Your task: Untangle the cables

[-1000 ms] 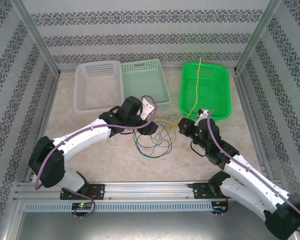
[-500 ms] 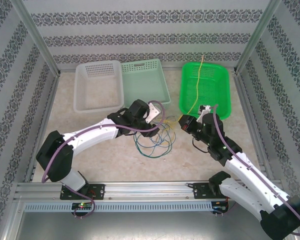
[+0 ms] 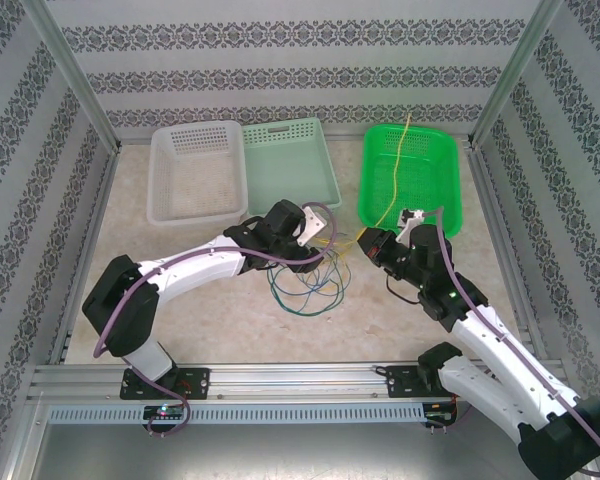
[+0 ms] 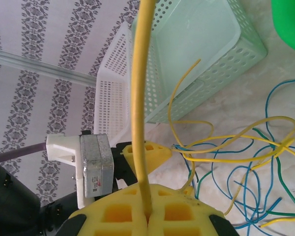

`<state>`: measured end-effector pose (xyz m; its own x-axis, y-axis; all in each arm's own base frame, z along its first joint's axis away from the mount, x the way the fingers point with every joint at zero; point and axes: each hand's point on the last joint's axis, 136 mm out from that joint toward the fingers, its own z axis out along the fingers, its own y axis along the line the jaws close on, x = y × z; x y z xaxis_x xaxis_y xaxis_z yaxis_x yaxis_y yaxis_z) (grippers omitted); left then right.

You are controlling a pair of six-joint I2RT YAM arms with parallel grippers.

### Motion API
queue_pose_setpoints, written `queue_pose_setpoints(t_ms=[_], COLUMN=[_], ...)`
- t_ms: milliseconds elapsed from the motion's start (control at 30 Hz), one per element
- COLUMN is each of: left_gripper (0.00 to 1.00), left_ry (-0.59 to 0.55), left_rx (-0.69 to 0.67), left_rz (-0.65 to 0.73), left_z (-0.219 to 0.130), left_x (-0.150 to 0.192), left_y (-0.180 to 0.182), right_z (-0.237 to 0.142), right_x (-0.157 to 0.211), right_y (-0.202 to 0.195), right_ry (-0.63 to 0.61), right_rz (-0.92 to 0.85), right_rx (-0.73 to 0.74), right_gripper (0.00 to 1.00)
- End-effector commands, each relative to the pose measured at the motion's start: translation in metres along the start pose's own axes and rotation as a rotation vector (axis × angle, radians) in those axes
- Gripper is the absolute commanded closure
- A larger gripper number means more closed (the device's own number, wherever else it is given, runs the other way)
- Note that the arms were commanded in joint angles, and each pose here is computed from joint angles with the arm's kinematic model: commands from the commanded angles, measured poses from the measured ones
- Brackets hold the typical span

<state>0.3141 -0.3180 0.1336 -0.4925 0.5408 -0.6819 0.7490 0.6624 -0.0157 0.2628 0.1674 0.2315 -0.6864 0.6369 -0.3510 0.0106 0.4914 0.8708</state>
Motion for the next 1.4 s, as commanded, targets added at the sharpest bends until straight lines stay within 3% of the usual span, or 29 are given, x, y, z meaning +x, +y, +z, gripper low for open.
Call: queue_pose_setpoints(t_ms=[0, 100, 300, 433, 500, 700, 1033, 1267, 1367], left_gripper=[0.43, 0.55, 0.58, 0.85, 0.9, 0.97, 1.0, 1.0, 0.99], left_ry=[-0.057, -0.053, -0.053, -0.037, -0.023, 0.021, 0.011, -0.004, -0.023], left_rx=[0.002, -0.019, -0.04, -0.089, -0.124, -0.2, -0.187, -0.25, -0.209], left_rz=[0.029, 0.012, -0.013, -0.035, -0.041, -0.055, -0.1, -0.128, -0.122], left_z=[0.001, 0.005, 0.007, 0.009, 0.008, 0.004, 0.003, -0.011, -0.017], left_x=[-0.022, -0.021, -0.021, -0.018, -0.013, 0.0, -0.001, 0.002, 0.0], left_y=[-0.007, -0.004, 0.001, 0.009, 0.015, 0.03, 0.03, 0.045, 0.041], right_z=[-0.009, -0.01, -0.013, -0.015, -0.021, -0.049, -0.061, -0.069, -0.071], right_x=[-0.008, -0.006, -0.008, -0.003, -0.001, -0.004, -0.003, 0.008, 0.012], right_y=[0.026, 0.024, 0.023, 0.019, 0.012, -0.004, 0.001, 0.004, 0.006], right_ry=[-0.01, -0.002, -0.012, 0.033, 0.061, 0.108, 0.134, 0.241, 0.277], right_rz=[0.019, 0.028, 0.052, 0.025, -0.009, -0.088, -0.067, -0.102, -0.109], right_rx=[-0.079, -0.076, -0.084, -0.042, 0.031, 0.19, 0.146, 0.155, 0.155], right_gripper=[1.0, 1.0, 1.0, 1.0, 1.0, 1.0, 1.0, 1.0, 1.0])
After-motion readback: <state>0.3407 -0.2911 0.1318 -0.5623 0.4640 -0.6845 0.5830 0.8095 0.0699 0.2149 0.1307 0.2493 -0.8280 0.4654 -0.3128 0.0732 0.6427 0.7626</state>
